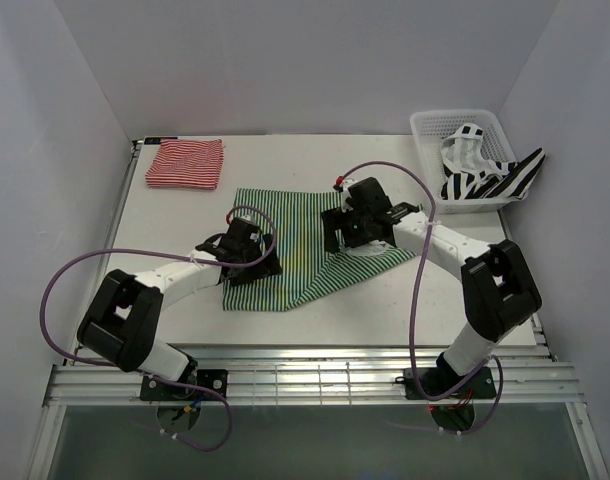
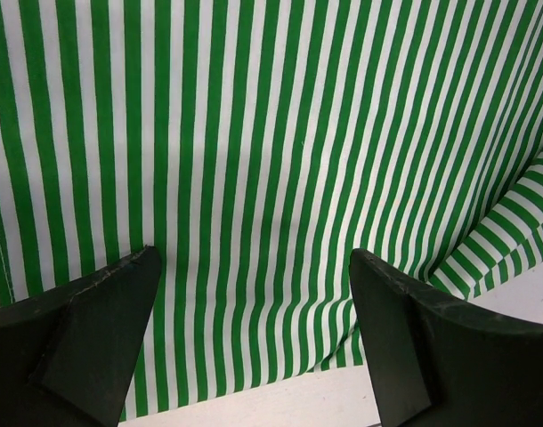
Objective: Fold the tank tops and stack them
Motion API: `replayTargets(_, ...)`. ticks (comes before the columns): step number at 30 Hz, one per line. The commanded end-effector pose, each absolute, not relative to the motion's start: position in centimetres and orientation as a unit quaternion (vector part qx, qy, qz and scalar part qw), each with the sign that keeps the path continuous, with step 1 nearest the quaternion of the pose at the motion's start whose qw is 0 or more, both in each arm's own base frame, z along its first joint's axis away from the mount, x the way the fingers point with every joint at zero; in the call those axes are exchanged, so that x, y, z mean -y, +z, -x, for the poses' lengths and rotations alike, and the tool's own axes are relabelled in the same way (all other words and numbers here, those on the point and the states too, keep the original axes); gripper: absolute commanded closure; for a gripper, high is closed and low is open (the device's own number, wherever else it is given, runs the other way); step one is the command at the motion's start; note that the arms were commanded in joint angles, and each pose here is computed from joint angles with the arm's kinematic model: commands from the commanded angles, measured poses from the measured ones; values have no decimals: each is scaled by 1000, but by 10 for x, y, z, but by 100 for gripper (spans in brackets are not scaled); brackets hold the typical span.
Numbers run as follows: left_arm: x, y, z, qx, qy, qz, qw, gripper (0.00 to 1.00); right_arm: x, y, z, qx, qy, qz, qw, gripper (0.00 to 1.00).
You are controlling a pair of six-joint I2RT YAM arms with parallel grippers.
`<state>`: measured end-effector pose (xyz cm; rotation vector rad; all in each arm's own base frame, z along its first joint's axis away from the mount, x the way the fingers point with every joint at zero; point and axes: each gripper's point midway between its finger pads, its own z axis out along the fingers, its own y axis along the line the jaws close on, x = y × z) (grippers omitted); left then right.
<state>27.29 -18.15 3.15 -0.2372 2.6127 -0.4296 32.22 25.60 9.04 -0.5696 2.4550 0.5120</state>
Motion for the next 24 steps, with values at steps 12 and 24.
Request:
replayTargets(12,179,22,-271,-955,-155,88,237,2,-232,59,-324,-919,170,252,252,4)
replayTargets(24,178,20,-271,-957,-151,89,232,2,-249,53,-332,-898,195,303,253,10)
